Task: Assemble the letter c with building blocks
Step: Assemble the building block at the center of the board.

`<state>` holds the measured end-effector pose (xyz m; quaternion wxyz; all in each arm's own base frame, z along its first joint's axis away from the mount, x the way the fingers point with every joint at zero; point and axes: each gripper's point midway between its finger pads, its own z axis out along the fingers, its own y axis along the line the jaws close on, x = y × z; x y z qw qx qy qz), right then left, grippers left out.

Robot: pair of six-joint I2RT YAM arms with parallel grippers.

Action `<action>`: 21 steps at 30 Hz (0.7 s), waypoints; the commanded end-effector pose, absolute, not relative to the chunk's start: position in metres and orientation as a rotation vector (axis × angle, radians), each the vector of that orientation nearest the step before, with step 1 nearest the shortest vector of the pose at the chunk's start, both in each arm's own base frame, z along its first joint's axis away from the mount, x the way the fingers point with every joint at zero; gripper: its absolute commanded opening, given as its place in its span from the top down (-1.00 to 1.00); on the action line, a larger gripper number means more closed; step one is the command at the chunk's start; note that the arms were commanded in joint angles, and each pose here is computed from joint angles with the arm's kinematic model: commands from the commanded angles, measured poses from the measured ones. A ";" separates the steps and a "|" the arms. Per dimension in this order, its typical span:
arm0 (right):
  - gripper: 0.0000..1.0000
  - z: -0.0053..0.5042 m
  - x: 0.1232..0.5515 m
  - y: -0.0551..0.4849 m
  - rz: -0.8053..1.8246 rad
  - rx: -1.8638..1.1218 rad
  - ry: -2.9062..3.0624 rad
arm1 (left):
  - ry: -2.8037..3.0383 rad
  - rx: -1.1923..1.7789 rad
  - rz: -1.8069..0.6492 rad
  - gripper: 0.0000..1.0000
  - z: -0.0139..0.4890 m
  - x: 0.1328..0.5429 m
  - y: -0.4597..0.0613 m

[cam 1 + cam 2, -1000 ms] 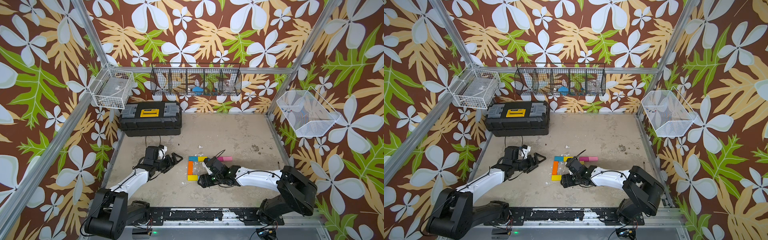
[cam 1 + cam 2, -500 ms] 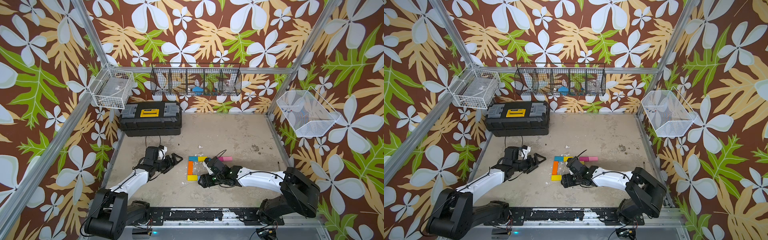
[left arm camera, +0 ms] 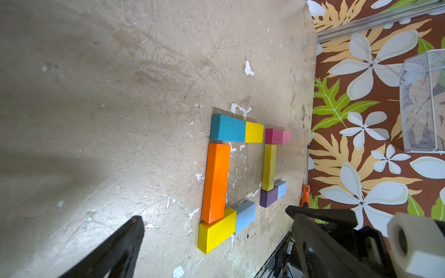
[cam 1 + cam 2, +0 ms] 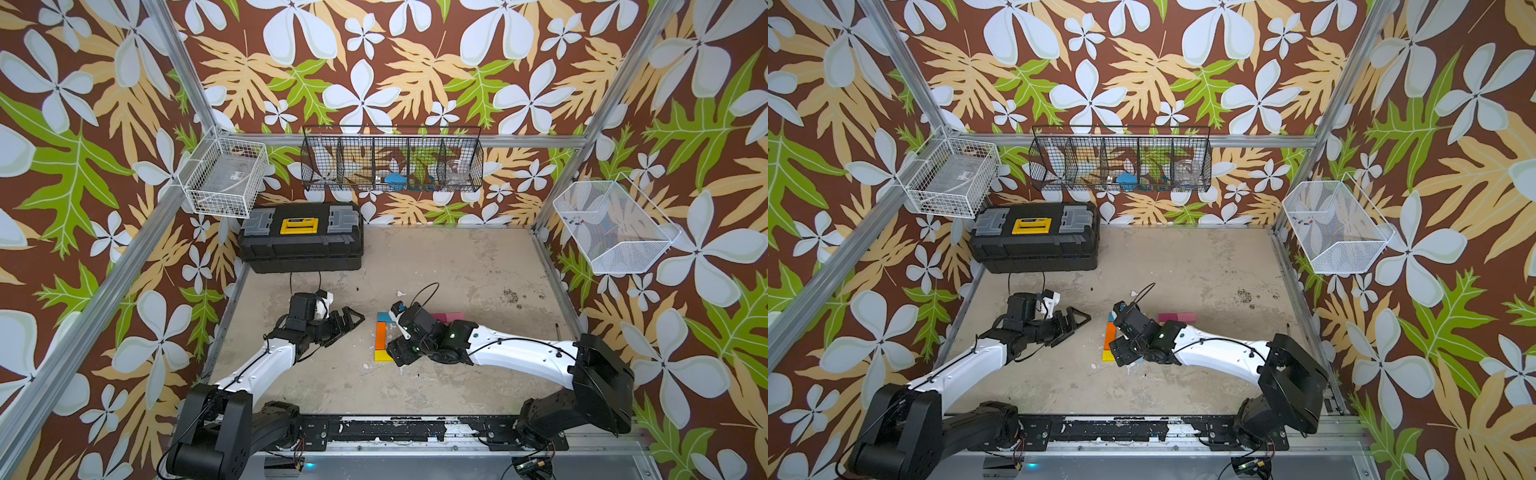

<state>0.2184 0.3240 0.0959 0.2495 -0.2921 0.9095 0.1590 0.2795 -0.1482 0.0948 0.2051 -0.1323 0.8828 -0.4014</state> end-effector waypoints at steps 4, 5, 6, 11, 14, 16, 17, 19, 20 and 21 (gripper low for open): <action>-0.71 0.089 0.228 0.320 0.213 -1.064 2.366 | 2.446 -0.349 -1.033 -0.99 0.103 0.301 -0.140; -0.71 0.088 0.226 0.322 0.204 -1.089 2.359 | 2.443 -0.353 -1.028 -0.99 0.103 0.304 -0.138; -0.72 0.086 0.224 0.323 0.195 -1.109 2.354 | 2.440 -0.363 -1.026 -0.99 0.104 0.307 -0.137; -0.73 0.068 0.215 0.335 0.116 -1.213 2.343 | 2.436 -0.386 -1.013 -0.99 0.103 0.319 -0.130; -0.73 0.056 0.213 0.338 0.049 -1.258 2.336 | 2.442 -0.396 -1.010 -0.99 0.101 0.323 -0.127; -0.73 0.050 0.213 0.341 0.032 -1.273 2.337 | 2.439 -0.404 -1.008 -0.99 0.101 0.326 -0.124; -0.72 0.048 0.214 0.341 0.019 -1.276 2.340 | 2.439 -0.408 -1.008 -0.99 0.101 0.326 -0.123; -0.72 0.045 0.216 0.343 0.010 -1.280 2.339 | 2.436 -0.412 -1.008 -0.99 0.102 0.328 -0.120; -0.72 0.044 0.217 0.344 0.008 -1.281 2.338 | 2.435 -0.414 -1.007 -0.99 0.102 0.328 -0.119; -0.72 0.044 0.216 0.346 0.008 -1.285 2.337 | 2.434 -0.416 -1.007 -0.99 0.102 0.328 -0.118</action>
